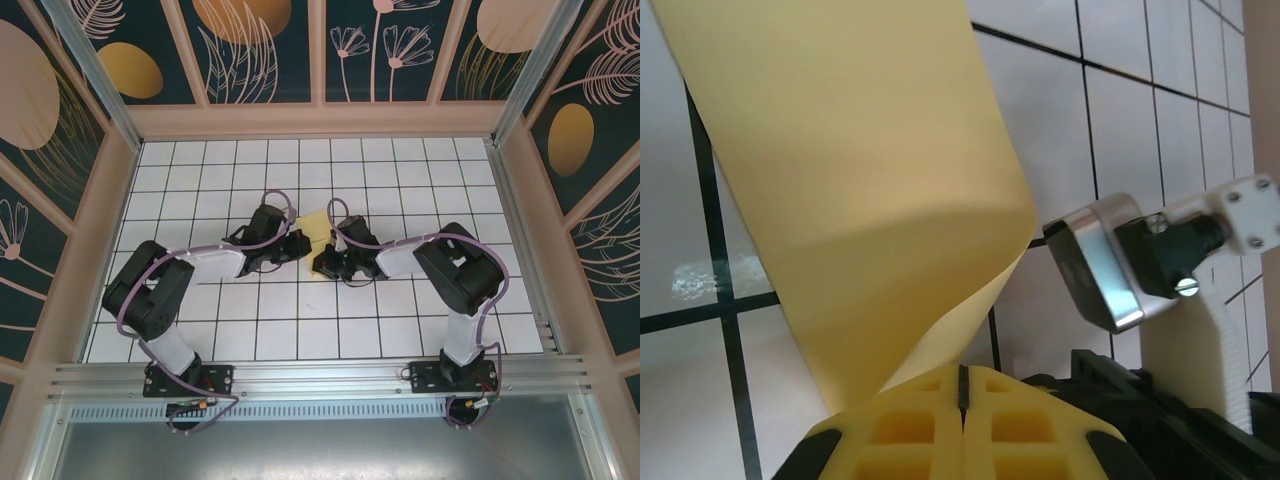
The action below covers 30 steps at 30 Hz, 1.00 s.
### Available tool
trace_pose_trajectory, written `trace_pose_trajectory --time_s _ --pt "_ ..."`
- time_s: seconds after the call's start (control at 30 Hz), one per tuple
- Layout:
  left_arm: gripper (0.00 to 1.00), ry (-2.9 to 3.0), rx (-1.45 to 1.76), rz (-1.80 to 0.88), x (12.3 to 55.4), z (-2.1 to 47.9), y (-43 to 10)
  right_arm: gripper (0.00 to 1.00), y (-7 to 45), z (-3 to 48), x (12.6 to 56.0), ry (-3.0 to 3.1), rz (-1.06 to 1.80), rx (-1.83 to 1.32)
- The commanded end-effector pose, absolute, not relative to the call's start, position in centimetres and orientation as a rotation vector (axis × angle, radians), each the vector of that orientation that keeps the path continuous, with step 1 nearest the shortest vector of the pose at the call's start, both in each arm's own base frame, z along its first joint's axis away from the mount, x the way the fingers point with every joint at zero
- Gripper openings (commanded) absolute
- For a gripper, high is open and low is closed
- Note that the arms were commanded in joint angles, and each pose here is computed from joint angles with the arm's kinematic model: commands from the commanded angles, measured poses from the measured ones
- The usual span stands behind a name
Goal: Fold a paper plane with a square sheet of paper (pick it up from the middle)
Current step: Third fold the triangle at the center of the table.
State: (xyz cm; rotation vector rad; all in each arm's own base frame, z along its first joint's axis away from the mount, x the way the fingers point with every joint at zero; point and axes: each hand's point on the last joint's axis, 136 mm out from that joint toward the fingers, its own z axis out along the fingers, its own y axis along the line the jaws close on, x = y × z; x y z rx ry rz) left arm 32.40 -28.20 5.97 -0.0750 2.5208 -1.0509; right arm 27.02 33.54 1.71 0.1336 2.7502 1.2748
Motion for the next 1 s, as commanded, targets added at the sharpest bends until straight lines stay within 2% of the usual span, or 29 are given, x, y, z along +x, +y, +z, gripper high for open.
trace_pose_trajectory --time_s 0.0,0.57,0.97 --pt "0.02 2.542 -0.095 -1.046 32.7 4.5 -28.4 0.05 31.9 -1.6 26.2 2.848 1.13 0.223" --pt "0.01 2.626 -0.186 -0.846 33.4 0.3 -26.5 0.05 33.7 1.5 25.5 2.774 1.249 0.039" --pt "0.0 2.668 -0.243 -0.765 33.0 -1.2 -25.4 0.05 33.9 0.6 22.7 2.841 1.207 -0.015"
